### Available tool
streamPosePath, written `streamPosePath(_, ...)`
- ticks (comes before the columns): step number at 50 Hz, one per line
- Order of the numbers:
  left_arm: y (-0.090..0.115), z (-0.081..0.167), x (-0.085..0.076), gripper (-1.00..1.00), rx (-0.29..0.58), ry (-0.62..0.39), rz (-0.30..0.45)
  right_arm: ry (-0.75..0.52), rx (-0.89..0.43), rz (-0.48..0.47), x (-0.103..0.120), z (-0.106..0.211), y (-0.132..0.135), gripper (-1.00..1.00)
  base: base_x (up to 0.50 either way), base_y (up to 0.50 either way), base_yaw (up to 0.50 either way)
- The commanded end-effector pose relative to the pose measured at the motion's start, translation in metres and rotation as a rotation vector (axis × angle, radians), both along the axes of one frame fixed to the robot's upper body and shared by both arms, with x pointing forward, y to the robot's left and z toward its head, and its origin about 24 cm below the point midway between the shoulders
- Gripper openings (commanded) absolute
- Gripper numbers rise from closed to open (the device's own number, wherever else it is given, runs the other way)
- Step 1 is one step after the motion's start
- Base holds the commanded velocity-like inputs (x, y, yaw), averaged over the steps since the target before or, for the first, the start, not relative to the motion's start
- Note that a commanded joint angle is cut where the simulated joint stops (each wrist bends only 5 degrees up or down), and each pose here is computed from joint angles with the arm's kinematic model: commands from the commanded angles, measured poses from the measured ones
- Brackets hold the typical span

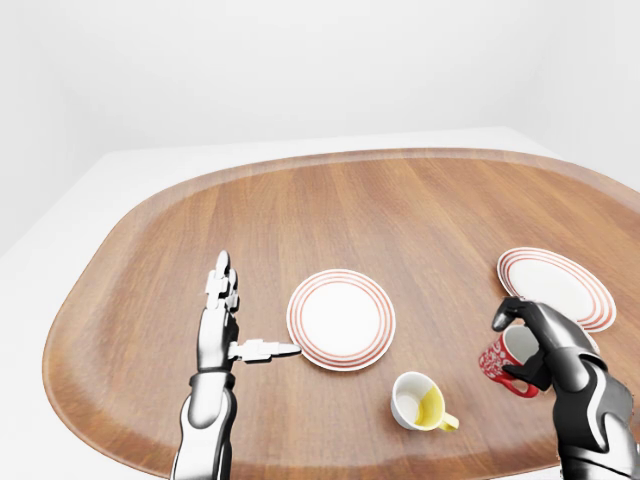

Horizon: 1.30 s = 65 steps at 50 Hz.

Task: Put the red mug on the left plate.

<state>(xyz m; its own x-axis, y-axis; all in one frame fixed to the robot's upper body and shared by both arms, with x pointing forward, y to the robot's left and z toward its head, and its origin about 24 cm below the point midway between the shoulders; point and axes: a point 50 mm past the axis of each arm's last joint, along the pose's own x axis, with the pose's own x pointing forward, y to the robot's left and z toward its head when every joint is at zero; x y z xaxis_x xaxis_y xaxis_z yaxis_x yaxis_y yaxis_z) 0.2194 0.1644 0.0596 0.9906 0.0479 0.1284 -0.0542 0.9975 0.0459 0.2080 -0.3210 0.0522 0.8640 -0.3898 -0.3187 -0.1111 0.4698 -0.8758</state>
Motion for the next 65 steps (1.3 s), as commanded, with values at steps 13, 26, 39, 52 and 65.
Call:
streamPosePath(13,0.001,-0.002,0.000,1.00,-0.004,0.007,0.001,-0.035,-0.192,0.278,0.194,0.061,0.097,-1.00,0.00,0.00,0.00)
streamPosePath(26,0.003,-0.001,0.000,1.00,-0.007,0.006,0.001,-0.037,-0.225,0.446,0.207,0.063,0.178,-1.00,0.00,0.00,0.00)
streamPosePath(39,0.003,-0.003,0.002,1.00,-0.007,0.012,-0.003,-0.051,-0.164,0.616,0.201,0.054,0.231,-1.00,0.00,0.00,0.00)
streamPosePath(52,0.006,-0.005,0.003,1.00,-0.013,0.020,0.002,-0.192,-0.113,0.678,0.199,0.064,0.259,-1.00,0.00,0.00,0.00)
streamPosePath(65,0.007,-0.006,0.003,1.00,-0.017,0.026,0.006,-0.200,-0.056,0.686,0.191,0.047,0.265,-1.00,0.00,0.00,0.00)
